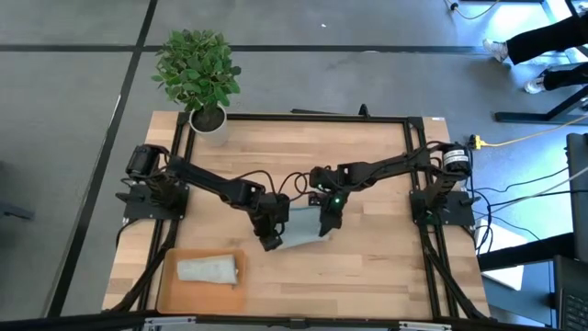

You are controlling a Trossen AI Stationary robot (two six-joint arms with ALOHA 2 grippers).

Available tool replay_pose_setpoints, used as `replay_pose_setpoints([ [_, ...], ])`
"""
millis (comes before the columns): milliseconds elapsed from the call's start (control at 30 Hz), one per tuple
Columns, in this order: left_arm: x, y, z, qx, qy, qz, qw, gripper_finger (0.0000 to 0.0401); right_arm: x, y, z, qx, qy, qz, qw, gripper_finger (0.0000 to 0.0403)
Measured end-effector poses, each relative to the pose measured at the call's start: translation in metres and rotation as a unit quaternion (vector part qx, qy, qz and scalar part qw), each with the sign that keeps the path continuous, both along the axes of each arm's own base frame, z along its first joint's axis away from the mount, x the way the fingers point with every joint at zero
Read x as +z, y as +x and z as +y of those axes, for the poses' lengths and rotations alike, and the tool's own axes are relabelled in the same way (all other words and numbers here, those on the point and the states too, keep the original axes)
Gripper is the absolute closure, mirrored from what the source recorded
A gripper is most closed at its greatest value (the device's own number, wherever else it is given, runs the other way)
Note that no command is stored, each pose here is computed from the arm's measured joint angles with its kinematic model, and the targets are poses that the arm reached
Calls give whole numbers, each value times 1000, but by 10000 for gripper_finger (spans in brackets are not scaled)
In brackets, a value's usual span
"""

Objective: Roll microfiber towels into tight, uniform cylinder then place into a basket
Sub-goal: Roll the blue microfiber towel

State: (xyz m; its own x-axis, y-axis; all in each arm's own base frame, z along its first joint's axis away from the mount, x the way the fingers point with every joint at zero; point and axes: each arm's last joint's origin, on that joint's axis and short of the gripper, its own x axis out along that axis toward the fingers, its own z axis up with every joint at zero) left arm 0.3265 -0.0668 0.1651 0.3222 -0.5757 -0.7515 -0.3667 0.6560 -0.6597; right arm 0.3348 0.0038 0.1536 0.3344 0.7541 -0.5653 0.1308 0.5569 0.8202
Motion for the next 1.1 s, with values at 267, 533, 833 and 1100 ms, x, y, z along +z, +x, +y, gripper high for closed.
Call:
replay_pose_setpoints([
  [267,-3,0,12,62,-3,42,997,401,-27,6,-3,-41,30,79,996,400],
  [533,-7,-2,15,96,67,45,992,401,-36,8,-6,-88,-20,103,991,400],
  [833,-7,-3,16,105,89,45,989,401,-38,8,-8,-123,-61,114,984,397],
  [1100,-8,-2,20,141,158,32,977,401,-41,7,-9,-130,-80,120,981,396],
])
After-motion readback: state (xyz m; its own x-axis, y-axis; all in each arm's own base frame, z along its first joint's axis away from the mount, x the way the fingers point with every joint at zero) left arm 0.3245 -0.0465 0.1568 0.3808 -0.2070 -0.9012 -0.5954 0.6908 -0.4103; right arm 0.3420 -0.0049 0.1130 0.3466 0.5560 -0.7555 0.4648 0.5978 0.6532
